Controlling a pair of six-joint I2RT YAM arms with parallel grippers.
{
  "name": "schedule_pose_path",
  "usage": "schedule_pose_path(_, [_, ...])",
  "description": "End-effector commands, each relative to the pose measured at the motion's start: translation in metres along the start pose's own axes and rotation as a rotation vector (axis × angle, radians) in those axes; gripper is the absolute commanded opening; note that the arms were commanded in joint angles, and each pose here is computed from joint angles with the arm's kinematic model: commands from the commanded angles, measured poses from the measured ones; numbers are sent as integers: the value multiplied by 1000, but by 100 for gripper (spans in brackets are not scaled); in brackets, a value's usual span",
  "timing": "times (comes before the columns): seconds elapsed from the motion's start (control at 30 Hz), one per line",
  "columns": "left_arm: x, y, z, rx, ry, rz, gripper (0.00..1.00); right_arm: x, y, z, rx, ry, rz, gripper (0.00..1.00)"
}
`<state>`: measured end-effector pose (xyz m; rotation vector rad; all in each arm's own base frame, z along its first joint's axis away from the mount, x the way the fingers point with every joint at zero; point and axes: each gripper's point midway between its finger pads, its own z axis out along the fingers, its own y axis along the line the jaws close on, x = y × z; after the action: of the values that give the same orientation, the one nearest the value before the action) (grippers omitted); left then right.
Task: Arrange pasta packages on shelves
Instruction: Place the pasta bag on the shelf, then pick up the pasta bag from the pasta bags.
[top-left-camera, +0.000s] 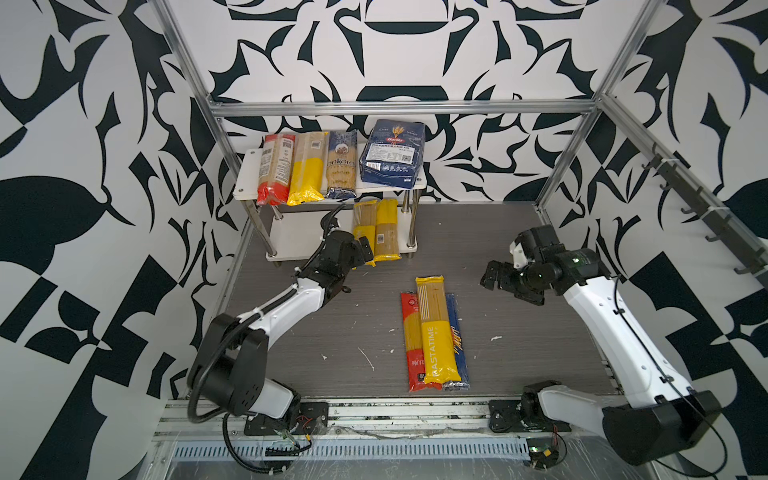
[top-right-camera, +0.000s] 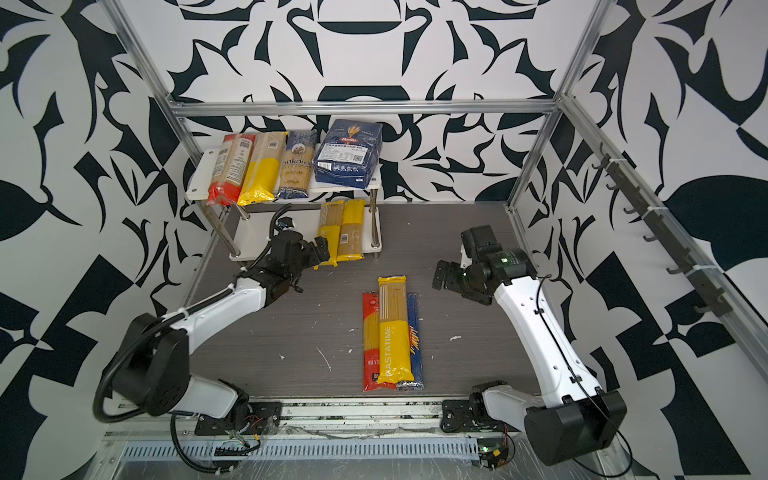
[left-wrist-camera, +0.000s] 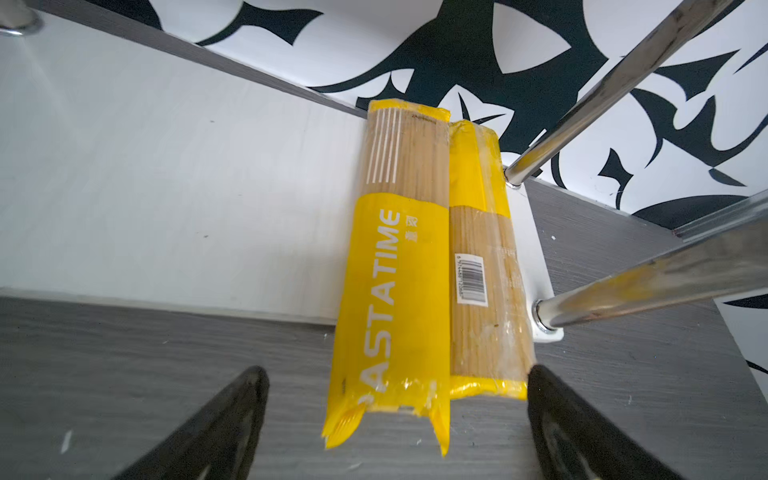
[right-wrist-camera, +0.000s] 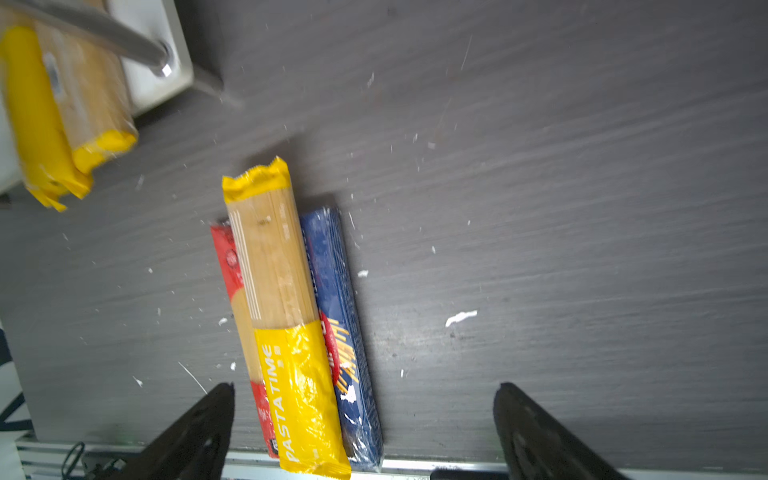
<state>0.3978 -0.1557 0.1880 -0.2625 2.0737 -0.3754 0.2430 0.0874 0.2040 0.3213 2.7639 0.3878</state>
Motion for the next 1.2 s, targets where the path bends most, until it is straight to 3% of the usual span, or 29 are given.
schedule_pose_path(0.0, [15, 34, -28, -106, 32, 28, 99, 19, 18, 11, -30, 15, -15, 100])
schedule_pose_path(0.27, [38, 86, -108, -200, 28, -47, 99, 86, 50, 68, -31, 162, -96, 99])
schedule_pose_path(0.53, [51, 121, -162, -271, 32, -94, 99, 123, 68, 101, 7, 255, -171, 99])
schedule_pose_path(0.87, [62, 132, -166, -345, 123, -110, 99, 153, 83, 124, 70, 340, -221, 98])
schedule_pose_path(1.17, [25, 133, -154, -335, 112, -173, 99, 179, 64, 136, 176, 369, -215, 92])
